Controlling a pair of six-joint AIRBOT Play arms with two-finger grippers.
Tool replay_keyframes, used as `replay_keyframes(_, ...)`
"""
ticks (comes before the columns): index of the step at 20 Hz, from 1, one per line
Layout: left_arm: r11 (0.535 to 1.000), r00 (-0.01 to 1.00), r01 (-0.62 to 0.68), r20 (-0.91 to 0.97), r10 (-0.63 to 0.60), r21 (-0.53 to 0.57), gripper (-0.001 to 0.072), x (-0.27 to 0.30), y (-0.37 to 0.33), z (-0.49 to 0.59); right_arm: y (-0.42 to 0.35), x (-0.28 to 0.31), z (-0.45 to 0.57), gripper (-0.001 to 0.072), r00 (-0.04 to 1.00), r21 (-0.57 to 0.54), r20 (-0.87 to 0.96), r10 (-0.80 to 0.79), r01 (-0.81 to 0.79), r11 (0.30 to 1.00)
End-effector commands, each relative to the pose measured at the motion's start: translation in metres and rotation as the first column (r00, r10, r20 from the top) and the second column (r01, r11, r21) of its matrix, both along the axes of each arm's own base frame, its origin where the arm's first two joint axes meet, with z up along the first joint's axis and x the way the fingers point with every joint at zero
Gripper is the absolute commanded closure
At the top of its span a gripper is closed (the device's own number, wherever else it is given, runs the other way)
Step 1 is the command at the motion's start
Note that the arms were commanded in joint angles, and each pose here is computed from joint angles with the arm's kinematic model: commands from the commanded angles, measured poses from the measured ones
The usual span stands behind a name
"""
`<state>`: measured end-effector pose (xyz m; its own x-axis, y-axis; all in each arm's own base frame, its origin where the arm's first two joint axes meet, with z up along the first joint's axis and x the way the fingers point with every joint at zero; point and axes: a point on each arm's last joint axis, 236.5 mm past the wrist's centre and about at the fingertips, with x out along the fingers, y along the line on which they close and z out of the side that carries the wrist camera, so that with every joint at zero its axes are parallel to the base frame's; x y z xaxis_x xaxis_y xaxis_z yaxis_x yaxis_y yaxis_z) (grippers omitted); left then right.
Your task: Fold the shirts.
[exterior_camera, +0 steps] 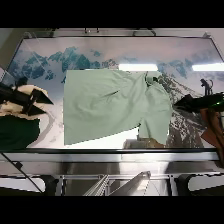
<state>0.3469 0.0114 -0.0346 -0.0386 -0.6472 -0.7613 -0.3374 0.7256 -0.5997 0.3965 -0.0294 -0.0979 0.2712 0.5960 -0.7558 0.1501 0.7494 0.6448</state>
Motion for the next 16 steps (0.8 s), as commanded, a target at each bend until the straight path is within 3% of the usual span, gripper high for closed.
replay_keyframes(1,0.998,0.992,-0.01,-0.129,0.017,0.056,-0.0008,-0.063,-0.007,-0.035,0.026,-0.007,-0.022,0.034,0.996,0.006,-0.057,0.061,-0.061,0.998)
replay_keyframes(5,0.998,0.981,-0.031,-0.189,0.04,0.054,-0.0007,-0.094,-0.024,-0.063,0.078,0.004,-0.02,0.0349,0.99,0.053,-0.016,0.138,-0.137,0.989)
replay_keyframes(10,0.999,0.965,0.002,-0.262,0.01,0.043,-0.0006,-0.117,-0.052,-0.098,0.103,0.018,-0.007,0.0352,0.992,0.108,0.03,0.125,-0.128,0.986)
replay_keyframes(12,0.998,0.966,0.055,-0.255,-0.053,0.004,0.0173,-0.11,-0.072,-0.098,0.103,0.018,-0.006,0.0351,0.992,0.113,0.033,0.123,-0.126,0.986)
replay_keyframes(13,0.996,0.965,0.087,-0.25,-0.084,0.0,0.0215,-0.106,-0.08,-0.098,0.104,0.018,-0.005,0.0352,0.992,0.118,0.033,0.123,-0.126,0.985)
replay_keyframes(16,0.977,0.954,0.212,-0.217,-0.204,0.013,0.0228,-0.09,-0.105,-0.099,0.108,0.015,-0.001,0.0351,0.991,0.145,0.028,0.132,-0.135,0.98)
